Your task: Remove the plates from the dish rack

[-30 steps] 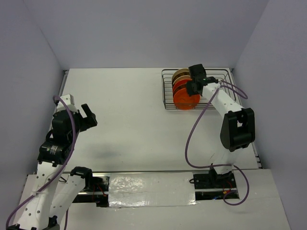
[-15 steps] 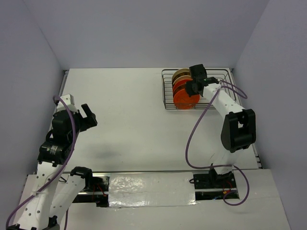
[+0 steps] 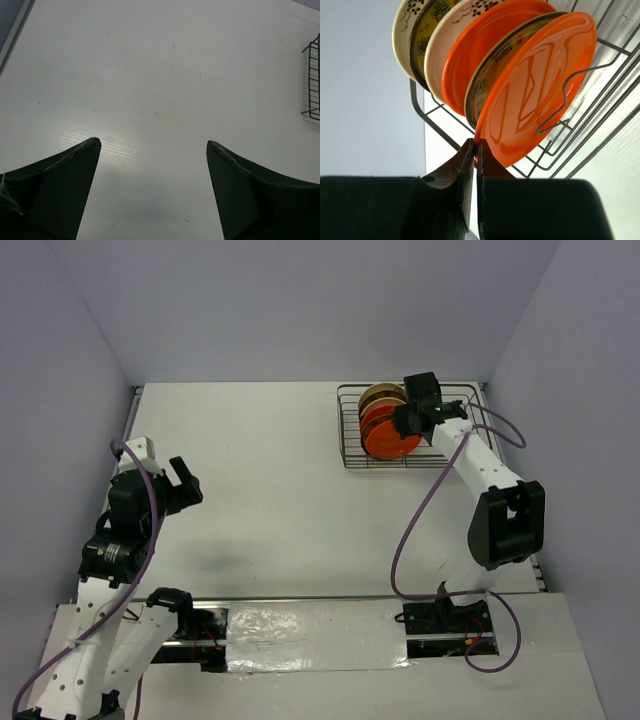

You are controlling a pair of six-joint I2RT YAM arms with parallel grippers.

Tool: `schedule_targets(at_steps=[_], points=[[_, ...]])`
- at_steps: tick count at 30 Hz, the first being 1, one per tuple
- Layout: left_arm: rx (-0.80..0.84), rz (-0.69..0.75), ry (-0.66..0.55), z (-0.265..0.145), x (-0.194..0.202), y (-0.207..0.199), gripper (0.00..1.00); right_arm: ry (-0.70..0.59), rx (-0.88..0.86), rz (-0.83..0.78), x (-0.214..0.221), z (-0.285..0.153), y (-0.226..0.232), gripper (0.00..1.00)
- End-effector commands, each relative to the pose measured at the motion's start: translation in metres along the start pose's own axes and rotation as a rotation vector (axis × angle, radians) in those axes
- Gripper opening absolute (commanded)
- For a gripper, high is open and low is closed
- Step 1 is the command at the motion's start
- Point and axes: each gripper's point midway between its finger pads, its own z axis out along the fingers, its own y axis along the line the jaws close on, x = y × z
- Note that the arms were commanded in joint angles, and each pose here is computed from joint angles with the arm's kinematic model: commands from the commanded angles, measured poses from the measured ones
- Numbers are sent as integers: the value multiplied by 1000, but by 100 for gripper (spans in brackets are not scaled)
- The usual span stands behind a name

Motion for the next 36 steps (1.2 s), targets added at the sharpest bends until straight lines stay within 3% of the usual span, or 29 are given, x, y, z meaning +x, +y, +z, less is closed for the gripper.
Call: schedule_targets(at_steps=[1, 12, 17, 19, 22, 24, 25, 26, 27, 29, 30, 31, 36], points=[[15, 15, -39, 1, -9, -3, 100, -11, -134, 2, -12, -31, 34, 0], [4, 9, -46, -1, -11, -1, 99, -46, -433, -259, -23, -122, 110, 0], [19, 10, -28, 1, -12, -6, 100, -48, -588, -662, 7, -167, 132, 0], [50, -5, -11, -1, -17, -15, 99, -65, -647, -937, 32, -188, 130, 0], [170, -50, 55, -6, -20, -43, 100, -84, -671, -1371, 78, -205, 105, 0], [240, -147, 71, -15, -38, -65, 99, -116, -673, -1553, 95, -217, 86, 0], [243, -235, 80, -24, -49, -71, 99, -155, -670, -1720, 113, -218, 65, 0], [237, -275, 100, -26, -52, -74, 99, -203, -707, -1749, 111, -235, 61, 0], [237, -318, 117, -28, -61, -80, 100, -204, -757, -1880, 132, -236, 40, 0], [231, -399, 206, -28, -55, -89, 100, -186, -939, -1981, 148, -264, 19, 0], [257, -417, 230, -29, -56, -96, 99, -171, -997, -2115, 162, -260, -5, 0], [328, -458, 276, -36, -55, -111, 100, -150, -1120, -2160, 179, -284, -22, 0], [510, -590, 422, -38, -32, -146, 98, -68, -1248, -2325, 216, -308, -55, 0]])
